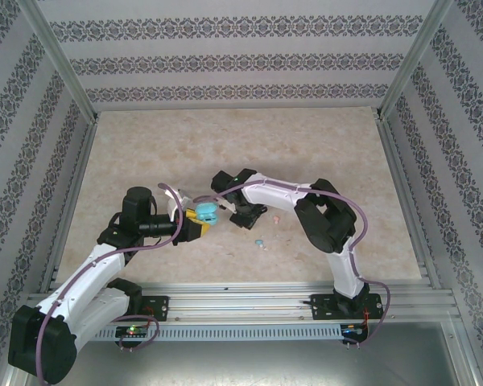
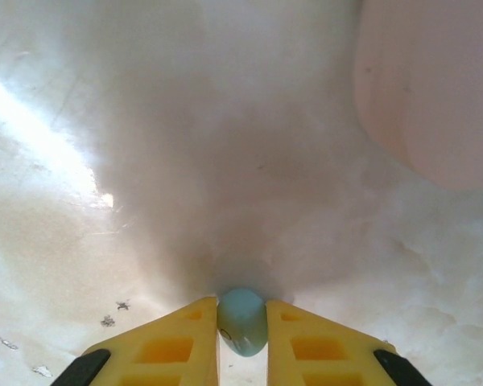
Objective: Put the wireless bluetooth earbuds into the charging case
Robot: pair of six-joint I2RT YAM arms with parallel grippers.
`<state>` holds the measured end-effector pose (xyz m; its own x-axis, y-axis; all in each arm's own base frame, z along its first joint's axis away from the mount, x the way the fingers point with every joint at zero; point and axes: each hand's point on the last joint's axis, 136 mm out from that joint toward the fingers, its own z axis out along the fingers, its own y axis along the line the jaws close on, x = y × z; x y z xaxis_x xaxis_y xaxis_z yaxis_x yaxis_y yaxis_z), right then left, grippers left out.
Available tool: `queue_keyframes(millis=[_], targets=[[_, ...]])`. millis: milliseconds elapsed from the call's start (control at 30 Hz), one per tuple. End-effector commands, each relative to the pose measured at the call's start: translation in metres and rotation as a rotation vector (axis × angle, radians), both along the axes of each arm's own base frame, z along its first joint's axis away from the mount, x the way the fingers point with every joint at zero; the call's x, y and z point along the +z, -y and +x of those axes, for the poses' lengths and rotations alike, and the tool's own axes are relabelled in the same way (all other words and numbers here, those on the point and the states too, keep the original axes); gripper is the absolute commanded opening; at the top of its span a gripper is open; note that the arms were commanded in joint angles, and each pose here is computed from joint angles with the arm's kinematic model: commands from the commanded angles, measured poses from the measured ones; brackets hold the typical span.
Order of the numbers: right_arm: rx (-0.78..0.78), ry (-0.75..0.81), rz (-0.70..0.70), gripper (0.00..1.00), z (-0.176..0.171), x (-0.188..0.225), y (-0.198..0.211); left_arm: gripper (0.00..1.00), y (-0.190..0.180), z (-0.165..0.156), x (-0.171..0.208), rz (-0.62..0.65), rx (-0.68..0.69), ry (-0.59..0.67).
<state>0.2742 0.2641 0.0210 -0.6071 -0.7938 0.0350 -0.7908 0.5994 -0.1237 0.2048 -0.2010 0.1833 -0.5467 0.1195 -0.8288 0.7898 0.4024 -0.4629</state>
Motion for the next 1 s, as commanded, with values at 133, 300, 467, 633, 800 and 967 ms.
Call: queue_keyframes(millis=[133, 300, 467, 633, 800, 967], targets=[[-0.215, -0.023, 0.201, 0.16, 0.001, 0.026, 0.002, 0.00, 0.000, 0.003, 0.011, -0.042, -0.007, 0.037], [-0.353, -0.055, 0.347, 0.16, -0.007, 0.044, -0.003, 0.00, 0.002, 0.004, 0.015, -0.059, -0.014, 0.045], [-0.467, -0.082, 0.505, 0.15, -0.021, 0.071, -0.011, 0.00, 0.005, 0.004, 0.023, -0.091, -0.031, 0.069], [-0.605, -0.042, 0.659, 0.15, -0.031, 0.117, -0.007, 0.00, 0.009, 0.005, 0.032, -0.132, -0.059, 0.116], [-0.759, 0.011, 0.876, 0.15, -0.041, 0.171, -0.001, 0.00, 0.018, 0.012, 0.041, -0.158, -0.075, 0.174], [-0.771, 0.048, 1.022, 0.15, -0.063, 0.218, -0.003, 0.00, 0.040, 0.017, 0.043, -0.134, -0.109, 0.260]])
